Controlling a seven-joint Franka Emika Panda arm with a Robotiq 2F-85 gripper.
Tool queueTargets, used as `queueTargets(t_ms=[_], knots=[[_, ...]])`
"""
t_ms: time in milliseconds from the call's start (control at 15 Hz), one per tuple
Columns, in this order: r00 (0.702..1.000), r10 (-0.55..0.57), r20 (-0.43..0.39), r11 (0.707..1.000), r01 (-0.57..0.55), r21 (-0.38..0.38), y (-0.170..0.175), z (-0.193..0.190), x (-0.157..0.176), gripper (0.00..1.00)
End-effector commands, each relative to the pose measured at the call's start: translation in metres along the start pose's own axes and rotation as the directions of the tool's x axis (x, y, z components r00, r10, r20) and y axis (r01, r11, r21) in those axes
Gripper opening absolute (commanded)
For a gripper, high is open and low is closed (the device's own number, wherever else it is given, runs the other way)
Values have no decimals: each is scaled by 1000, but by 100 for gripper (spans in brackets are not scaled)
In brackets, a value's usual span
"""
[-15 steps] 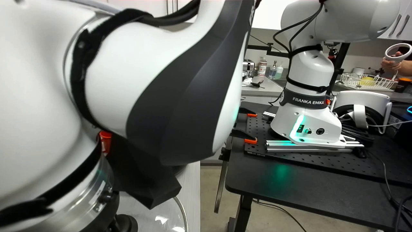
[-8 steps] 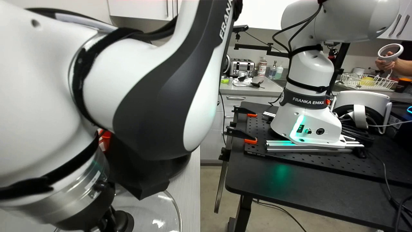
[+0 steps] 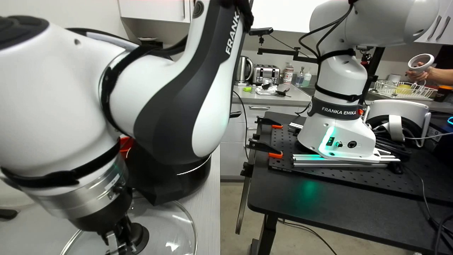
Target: Remove the lid from the table and put it on the table
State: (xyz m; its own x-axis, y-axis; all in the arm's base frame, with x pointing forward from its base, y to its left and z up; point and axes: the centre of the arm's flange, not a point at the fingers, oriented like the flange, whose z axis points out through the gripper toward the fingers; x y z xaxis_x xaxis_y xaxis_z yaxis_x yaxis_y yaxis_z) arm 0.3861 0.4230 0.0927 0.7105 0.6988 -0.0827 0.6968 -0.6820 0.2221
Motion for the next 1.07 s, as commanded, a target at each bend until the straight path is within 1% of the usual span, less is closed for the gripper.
queueTargets(t_ms=[0, 267, 600, 667, 733, 800, 867, 933, 1000], knots=[[1000, 12, -18, 999, -11, 38, 16, 0, -11, 25], [1000, 22, -22, 998, -21, 59, 24, 9, -15, 25], [1000, 19, -23, 997, -17, 77, 25, 13, -17, 25], [1000, 18, -22, 997, -16, 78, 25, 13, -17, 46], [1000, 17, -22, 997, -15, 79, 25, 13, -17, 75], [1000, 17, -21, 997, -16, 80, 25, 13, -18, 77], [1000, 17, -19, 997, -16, 80, 25, 13, -18, 82], [1000, 20, -20, 997, -19, 81, 25, 12, -18, 91], [1000, 23, -21, 997, -21, 80, 25, 11, -18, 97]])
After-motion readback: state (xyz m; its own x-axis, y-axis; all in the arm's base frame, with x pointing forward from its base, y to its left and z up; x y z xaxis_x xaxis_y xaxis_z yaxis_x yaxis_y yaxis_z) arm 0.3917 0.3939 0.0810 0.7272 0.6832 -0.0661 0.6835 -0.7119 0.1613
